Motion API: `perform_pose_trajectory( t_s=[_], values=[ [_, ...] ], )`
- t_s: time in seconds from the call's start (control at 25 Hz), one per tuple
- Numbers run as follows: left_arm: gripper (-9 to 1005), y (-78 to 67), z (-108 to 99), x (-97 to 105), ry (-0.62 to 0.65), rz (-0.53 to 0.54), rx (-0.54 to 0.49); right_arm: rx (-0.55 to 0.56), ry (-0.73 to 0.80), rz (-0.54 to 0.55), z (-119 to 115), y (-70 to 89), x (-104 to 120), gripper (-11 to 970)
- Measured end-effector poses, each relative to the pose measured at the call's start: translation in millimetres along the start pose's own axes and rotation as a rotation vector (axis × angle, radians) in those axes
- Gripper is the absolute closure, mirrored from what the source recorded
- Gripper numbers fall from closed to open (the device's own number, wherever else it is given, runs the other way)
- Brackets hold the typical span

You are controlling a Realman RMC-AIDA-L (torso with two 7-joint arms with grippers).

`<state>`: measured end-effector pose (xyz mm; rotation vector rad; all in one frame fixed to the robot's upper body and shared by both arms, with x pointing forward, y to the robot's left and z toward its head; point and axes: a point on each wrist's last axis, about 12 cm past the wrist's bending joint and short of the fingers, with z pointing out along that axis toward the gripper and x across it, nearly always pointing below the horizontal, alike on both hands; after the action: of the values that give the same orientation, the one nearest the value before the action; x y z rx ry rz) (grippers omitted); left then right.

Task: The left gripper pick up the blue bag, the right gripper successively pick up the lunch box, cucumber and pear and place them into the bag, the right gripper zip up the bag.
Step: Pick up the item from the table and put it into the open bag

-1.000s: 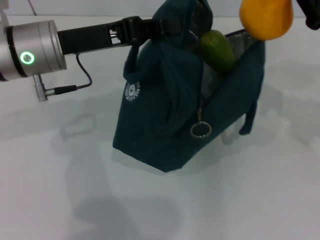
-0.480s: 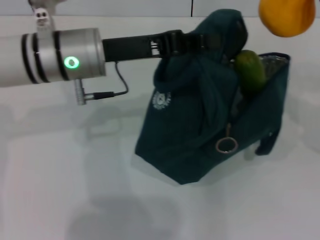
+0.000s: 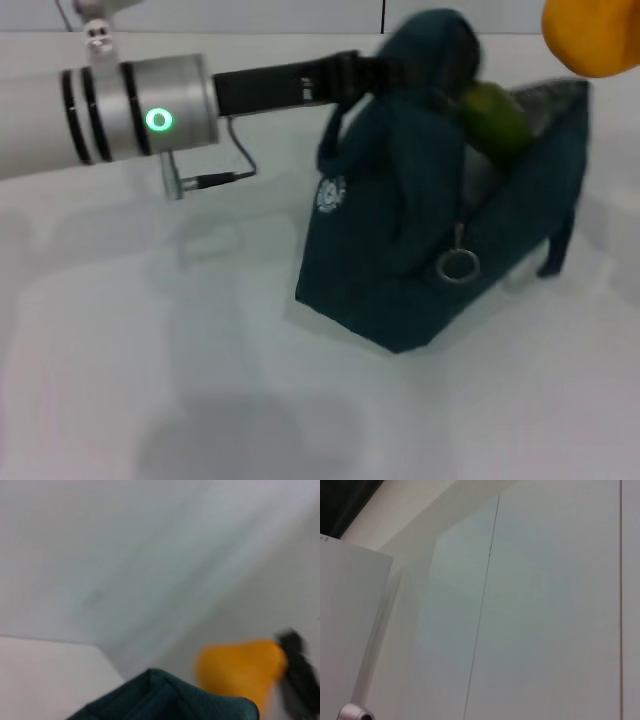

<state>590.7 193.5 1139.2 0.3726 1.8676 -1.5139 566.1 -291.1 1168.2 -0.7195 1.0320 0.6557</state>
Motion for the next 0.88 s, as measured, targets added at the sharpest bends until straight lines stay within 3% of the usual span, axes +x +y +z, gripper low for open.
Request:
perform_pose_trajectory(
  t_s=[0.4, 0.6, 0.88],
  values=[
    [941, 22.4, -30, 15, -0.081, -0.009, -0.138, -0.022, 0.012, 0.024, 18, 1.1, 6, 930],
    [941, 23.3, -34, 20, -0.08, -0.013, -0.139, -0.039, 0.024, 0.045, 34, 1.5, 12, 929],
    [941, 20.0, -33, 22, -0.073, -0.005, -0.11, -0.128, 0.065, 0.055, 76, 11.5, 25, 929]
  ],
)
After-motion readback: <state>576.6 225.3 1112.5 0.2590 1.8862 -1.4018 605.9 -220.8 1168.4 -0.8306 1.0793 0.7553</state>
